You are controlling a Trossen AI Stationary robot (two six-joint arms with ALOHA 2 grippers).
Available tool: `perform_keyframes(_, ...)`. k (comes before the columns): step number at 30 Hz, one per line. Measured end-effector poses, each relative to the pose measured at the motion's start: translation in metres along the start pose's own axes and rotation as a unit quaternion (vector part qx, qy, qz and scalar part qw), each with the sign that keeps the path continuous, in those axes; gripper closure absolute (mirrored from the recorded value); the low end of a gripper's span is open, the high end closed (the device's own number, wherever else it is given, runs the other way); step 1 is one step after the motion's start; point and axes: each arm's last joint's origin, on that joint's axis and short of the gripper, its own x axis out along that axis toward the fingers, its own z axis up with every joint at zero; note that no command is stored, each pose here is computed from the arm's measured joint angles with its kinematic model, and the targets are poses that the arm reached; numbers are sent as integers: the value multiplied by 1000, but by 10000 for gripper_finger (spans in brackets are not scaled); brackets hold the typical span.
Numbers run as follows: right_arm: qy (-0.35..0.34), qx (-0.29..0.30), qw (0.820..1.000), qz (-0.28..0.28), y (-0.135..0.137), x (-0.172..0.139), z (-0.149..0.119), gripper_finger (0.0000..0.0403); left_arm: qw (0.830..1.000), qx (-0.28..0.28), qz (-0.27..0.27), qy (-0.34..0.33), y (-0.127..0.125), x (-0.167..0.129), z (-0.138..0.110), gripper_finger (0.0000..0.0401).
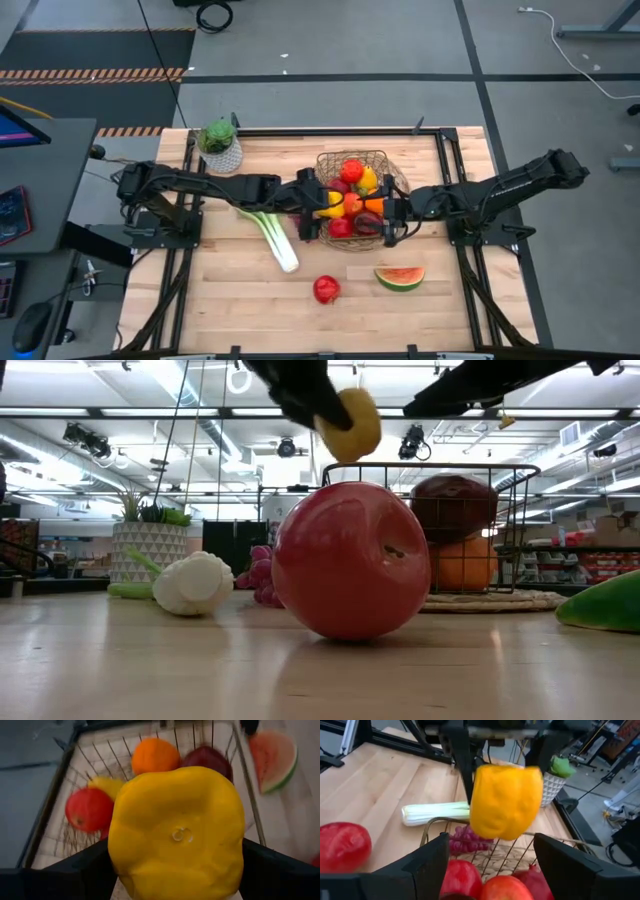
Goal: Build produce basket
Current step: Put the bell pepper into the wire basket
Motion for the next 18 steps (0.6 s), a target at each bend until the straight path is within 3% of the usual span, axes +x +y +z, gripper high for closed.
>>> perform_keyframes(18, -8, -7, 1000, -22, 0, 0, 2, 68, 1000, -12, -2, -6, -2, 0, 1, 74)
